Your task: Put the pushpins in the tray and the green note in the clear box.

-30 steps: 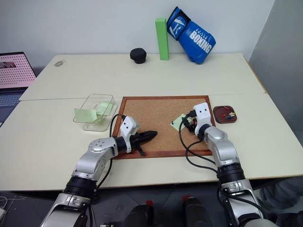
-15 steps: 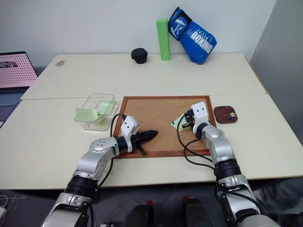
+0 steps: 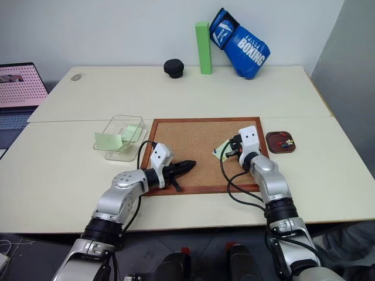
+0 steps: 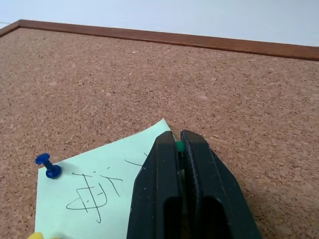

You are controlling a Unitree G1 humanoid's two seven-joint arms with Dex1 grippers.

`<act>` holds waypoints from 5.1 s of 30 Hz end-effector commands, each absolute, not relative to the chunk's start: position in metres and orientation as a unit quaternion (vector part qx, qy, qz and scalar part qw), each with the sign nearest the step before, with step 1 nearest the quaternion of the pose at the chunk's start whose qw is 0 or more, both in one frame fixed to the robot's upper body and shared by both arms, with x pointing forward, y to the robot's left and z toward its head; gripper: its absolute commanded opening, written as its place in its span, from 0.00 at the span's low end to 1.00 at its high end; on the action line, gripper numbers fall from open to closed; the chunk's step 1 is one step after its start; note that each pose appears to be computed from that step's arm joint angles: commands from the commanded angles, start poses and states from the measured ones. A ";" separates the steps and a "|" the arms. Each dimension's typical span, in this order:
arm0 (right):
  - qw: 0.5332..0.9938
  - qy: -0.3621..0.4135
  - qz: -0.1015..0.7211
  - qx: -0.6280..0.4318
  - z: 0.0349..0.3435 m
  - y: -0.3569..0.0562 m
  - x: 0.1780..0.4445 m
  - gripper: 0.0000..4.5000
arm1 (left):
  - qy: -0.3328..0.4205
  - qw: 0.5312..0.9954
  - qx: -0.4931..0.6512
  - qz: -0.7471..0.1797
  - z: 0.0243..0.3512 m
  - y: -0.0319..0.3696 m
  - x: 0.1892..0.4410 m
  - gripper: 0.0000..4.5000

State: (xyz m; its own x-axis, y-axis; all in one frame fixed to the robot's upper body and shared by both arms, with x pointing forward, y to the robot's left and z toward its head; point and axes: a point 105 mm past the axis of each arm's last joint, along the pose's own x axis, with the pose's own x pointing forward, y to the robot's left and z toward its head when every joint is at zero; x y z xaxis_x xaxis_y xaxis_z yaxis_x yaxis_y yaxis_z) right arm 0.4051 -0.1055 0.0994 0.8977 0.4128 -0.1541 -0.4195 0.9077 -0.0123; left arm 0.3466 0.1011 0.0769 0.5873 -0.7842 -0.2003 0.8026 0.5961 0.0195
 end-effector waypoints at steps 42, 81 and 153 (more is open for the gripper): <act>0.997 0.042 -0.051 0.038 0.140 -0.247 0.415 0.27 | 0.162 0.873 0.041 -0.459 0.044 0.106 0.330 0.00; 0.927 0.006 0.372 -0.056 0.142 -0.117 0.335 1.00 | 0.166 0.870 0.039 -0.463 0.042 0.101 0.329 0.00; 0.951 -0.064 0.240 -0.185 0.166 -0.146 0.365 0.00 | 0.164 0.872 0.047 -0.459 0.041 0.104 0.328 0.00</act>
State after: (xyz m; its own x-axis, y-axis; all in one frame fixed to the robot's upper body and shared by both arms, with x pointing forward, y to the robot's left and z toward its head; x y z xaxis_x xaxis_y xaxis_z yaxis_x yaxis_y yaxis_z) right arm 0.3591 -0.1173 0.1343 0.8203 0.5690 -0.0576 -0.5680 0.7987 -0.1987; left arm 0.3386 0.0988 0.0723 0.5452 -0.8046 -0.2354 0.8274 0.5616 -0.0031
